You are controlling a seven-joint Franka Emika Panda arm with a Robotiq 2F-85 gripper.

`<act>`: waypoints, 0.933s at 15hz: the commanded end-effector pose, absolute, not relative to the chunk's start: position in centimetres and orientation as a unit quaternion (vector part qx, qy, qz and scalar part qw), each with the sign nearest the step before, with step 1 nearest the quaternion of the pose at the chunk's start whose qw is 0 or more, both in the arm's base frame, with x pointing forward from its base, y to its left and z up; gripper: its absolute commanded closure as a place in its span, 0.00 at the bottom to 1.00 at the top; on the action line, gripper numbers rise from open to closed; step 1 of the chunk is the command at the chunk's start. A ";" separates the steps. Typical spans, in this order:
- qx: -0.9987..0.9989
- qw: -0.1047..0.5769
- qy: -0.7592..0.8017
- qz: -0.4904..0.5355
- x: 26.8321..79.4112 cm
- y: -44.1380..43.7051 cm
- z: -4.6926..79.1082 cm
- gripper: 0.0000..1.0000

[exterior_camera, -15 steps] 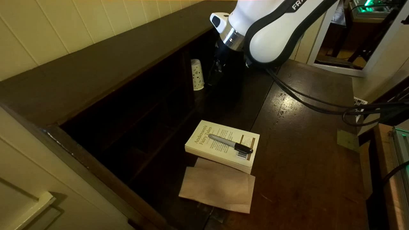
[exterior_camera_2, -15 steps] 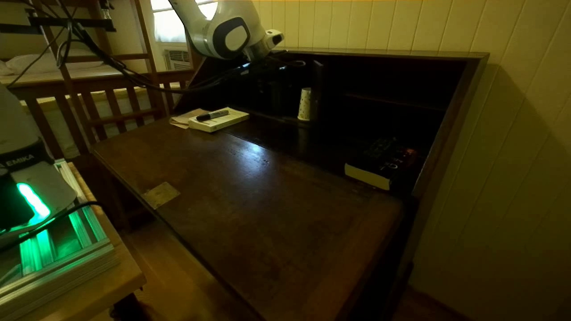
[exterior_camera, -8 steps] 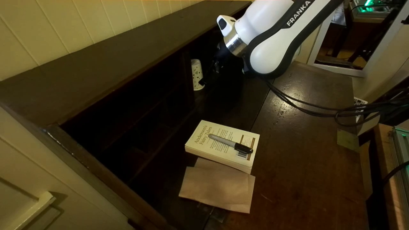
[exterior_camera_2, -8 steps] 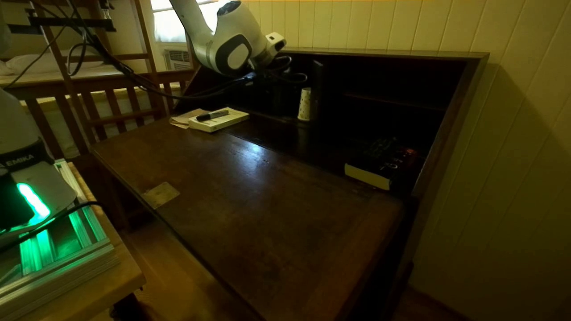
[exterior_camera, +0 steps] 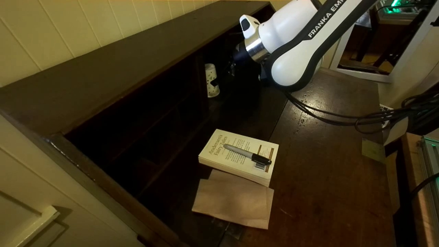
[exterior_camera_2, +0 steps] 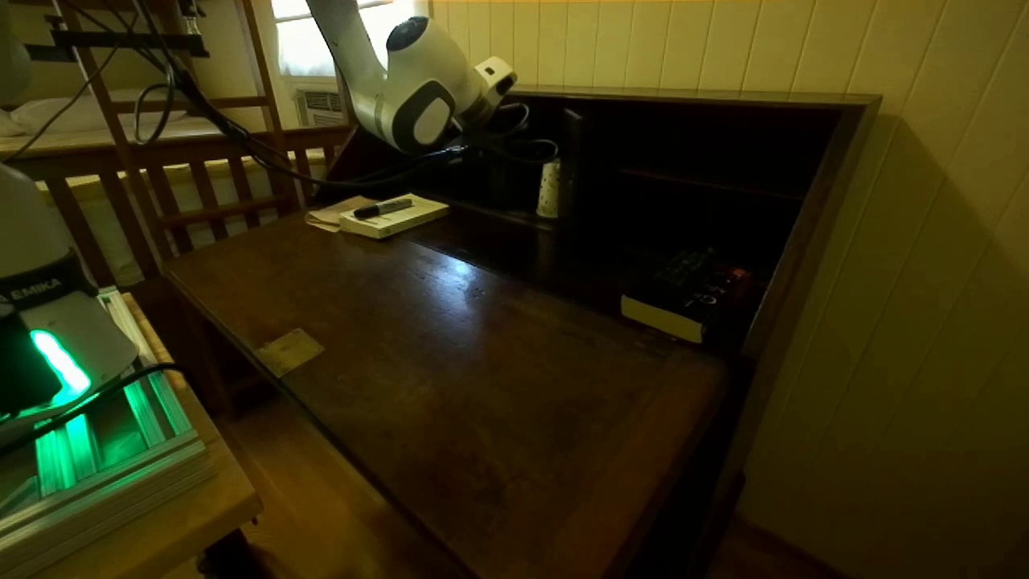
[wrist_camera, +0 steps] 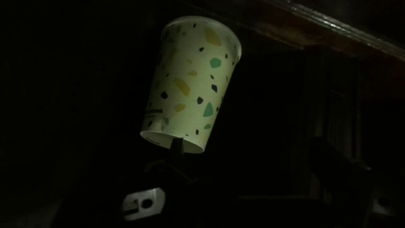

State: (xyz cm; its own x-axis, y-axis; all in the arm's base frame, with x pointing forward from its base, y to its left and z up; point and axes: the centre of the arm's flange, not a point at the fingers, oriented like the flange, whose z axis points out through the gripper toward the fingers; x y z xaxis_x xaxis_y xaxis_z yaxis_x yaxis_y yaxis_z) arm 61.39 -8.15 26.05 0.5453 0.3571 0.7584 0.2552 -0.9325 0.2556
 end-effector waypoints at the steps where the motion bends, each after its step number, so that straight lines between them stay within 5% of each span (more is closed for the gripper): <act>1: 0.859 0.058 0.173 0.479 61.8 -9.2 25.4 0.00; 14: 0.845 0.040 0.153 0.511 64.5 -9.3 24.8 0.00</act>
